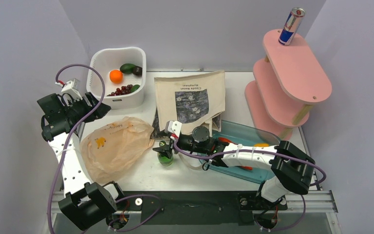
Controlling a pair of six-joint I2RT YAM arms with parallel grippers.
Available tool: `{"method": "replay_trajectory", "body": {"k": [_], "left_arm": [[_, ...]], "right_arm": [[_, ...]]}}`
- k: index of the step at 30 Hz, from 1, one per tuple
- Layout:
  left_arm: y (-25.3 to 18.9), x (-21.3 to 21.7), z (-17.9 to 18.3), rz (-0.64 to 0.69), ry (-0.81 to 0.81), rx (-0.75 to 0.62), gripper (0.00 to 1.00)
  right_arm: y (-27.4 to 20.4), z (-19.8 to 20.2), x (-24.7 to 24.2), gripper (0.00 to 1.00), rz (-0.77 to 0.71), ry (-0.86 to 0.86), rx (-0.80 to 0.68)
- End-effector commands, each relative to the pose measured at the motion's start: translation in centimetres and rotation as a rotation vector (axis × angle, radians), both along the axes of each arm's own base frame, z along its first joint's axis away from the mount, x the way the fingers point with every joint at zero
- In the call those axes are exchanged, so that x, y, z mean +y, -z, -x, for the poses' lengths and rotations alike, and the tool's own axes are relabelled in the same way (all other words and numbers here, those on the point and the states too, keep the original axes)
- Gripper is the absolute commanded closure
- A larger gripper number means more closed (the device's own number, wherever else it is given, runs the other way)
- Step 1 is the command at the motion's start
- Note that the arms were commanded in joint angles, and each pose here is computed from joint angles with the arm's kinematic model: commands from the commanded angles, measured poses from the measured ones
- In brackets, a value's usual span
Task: Untie the knot of the grocery bags and take out the mixed food
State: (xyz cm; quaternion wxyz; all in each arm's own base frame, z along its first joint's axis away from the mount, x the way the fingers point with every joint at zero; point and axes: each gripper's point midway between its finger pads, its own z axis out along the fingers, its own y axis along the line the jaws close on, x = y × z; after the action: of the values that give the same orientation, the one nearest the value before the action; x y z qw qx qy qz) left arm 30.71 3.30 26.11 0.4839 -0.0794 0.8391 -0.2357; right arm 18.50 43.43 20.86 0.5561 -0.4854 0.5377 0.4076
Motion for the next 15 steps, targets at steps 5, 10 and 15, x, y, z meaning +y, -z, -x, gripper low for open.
{"method": "replay_trajectory", "body": {"k": [5, 10, 15], "left_arm": [[-1.5, 0.2, -0.4, -0.04, 0.006, -0.041, 0.42], [-1.4, 0.2, -0.3, -0.047, 0.009, -0.04, 0.42], [-1.2, 0.2, -0.2, -0.049, 0.009, -0.033, 0.42]], "right_arm": [[-0.7, 0.1, 0.8, 0.3, -0.073, -0.01, -0.006], [0.3, 0.0, 0.7, 0.28, -0.074, 0.001, 0.003], [1.0, -0.3, 0.7, 0.33, -0.063, 0.002, 0.009]]}}
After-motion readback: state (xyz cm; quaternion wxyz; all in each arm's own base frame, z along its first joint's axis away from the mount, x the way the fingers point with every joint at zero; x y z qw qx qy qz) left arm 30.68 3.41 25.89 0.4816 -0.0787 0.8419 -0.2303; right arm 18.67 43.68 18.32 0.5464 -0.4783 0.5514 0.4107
